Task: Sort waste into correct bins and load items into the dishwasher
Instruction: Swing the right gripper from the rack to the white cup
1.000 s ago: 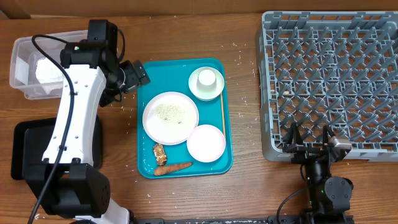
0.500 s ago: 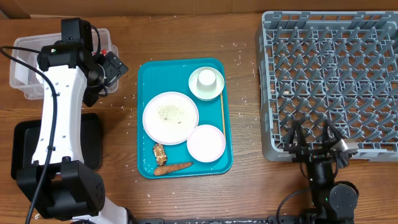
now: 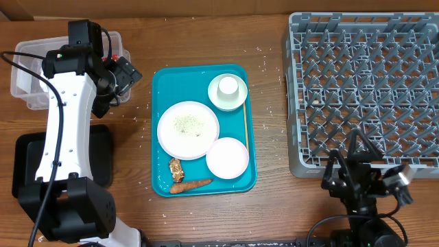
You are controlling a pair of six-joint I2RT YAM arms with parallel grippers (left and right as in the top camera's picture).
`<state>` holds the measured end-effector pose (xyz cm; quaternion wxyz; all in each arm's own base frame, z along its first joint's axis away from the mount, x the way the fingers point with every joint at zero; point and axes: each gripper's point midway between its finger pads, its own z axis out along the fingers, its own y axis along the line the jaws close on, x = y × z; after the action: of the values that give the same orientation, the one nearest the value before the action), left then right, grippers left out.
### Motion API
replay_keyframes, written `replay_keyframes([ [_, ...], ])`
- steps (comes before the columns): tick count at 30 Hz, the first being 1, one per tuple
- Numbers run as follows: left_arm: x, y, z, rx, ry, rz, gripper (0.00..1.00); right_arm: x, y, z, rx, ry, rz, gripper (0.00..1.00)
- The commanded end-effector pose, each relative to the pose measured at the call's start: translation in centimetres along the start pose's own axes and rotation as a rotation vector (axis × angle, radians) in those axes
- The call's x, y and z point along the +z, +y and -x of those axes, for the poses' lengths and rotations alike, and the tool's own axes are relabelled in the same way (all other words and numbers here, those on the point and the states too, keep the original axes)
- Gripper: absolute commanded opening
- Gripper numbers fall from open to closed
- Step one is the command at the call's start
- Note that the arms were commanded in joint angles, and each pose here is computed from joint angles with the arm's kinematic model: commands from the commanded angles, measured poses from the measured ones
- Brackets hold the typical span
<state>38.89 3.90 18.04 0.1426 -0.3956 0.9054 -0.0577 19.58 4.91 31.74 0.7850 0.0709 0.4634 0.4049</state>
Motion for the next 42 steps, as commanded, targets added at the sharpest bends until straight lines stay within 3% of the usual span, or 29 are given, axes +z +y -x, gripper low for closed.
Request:
replay_keyframes([
  [1,-0.5,-0.1,-0.2,-0.01,-0.011,-0.004,1.0,0.4,1.1,2.6,0.024,-0.076,-0.004,1.0],
  [8,-0.5,-0.1,-0.2,-0.01,-0.011,-0.004,1.0,3.7,3.1,4.5,-0.075,0.025,-0.037,1.0],
  [14,-0.5,0.0,-0.2,-0.01,-0.011,-0.004,1.0,10.6,1.9,2.5,-0.197,0.332,-0.105,1.0],
  [20,-0.5,0.0,-0.2,-0.01,-0.011,-0.004,1.0,17.7,0.0,-3.9,-0.193,0.75,-0.114,1.0],
  [27,-0.5,0.0,-0.2,-0.01,-0.011,-0.004,1.0,21.2,-4.5,-15.1,-0.304,1.107,-0.357,1.0],
  [35,-0.5,0.0,-0.2,-0.01,-0.011,-0.004,1.0,19.5,-8.0,-27.9,-0.37,1.306,-0.42,1.0],
  [42,-0.5,0.0,-0.2,-0.01,-0.011,-0.004,1.0,19.0,-8.8,-32.9,-0.356,1.334,-0.388,1.0],
])
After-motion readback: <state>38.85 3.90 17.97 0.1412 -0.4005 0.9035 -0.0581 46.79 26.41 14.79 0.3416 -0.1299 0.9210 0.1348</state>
